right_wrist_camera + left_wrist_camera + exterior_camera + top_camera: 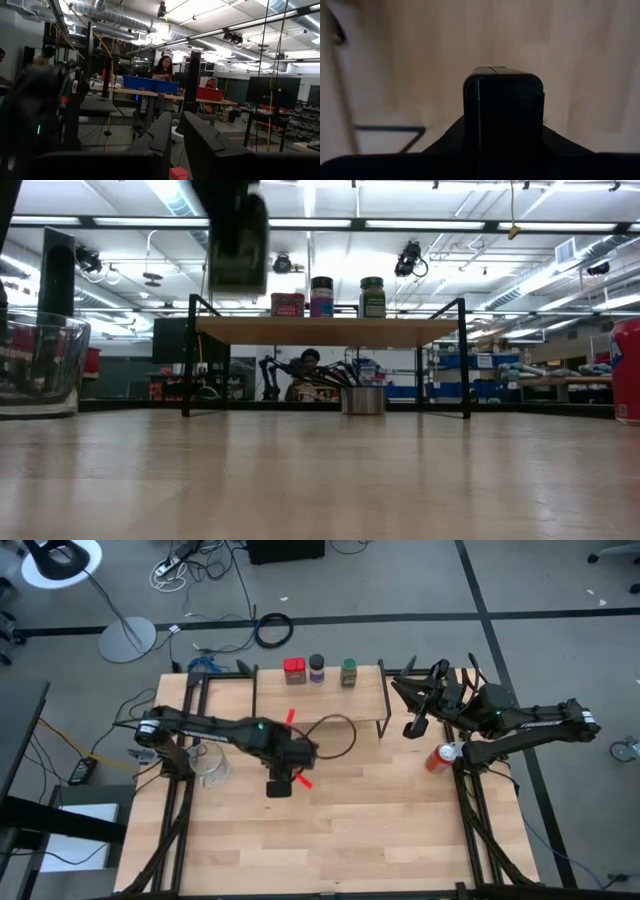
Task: Shelf spices
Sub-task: Remove the black seasoning can from the shelf
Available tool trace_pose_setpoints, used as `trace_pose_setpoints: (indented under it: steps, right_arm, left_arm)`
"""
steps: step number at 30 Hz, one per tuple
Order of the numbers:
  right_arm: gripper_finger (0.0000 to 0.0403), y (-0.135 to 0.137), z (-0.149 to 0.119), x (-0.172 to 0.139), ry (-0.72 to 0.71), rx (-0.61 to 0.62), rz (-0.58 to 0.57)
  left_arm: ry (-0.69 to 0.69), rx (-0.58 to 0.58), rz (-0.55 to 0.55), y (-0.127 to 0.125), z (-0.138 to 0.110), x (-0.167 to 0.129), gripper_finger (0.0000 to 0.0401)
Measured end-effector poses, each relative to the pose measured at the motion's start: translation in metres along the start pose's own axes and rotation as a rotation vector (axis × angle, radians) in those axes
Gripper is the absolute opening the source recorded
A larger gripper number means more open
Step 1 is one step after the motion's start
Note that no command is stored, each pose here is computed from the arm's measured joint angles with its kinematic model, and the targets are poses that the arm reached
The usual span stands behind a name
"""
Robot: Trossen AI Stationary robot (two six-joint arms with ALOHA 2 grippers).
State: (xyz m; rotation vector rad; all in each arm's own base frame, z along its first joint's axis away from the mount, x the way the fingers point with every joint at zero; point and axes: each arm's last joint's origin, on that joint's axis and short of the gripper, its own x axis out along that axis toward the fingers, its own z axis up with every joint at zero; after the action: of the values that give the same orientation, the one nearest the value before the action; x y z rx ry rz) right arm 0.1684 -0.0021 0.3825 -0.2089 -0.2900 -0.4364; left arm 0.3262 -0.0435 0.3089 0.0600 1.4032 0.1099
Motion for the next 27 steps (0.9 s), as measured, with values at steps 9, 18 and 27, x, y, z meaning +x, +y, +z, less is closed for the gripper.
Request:
trace_pose_setpoints:
  steps: [9, 18, 27]
  right_arm:
    - [0.0043, 0.0, 0.0, 0.0, 0.0, 0.005, 0.0]
    - [0.0037, 0.0, 0.0, 0.0, 0.001, 0.01, 0.0]
    - [0.0031, 0.0, 0.0, 0.0, 0.001, 0.01, 0.0]
  left_arm:
    - [0.053, -0.007, -0.084, -0.006, -0.015, 0.076, 0.0122]
    - [0.05, -0.04, -0.098, -0.007, -0.028, 0.111, 0.0122]
    - [0.029, -0.042, -0.1, -0.008, -0.032, 0.119, 0.0123]
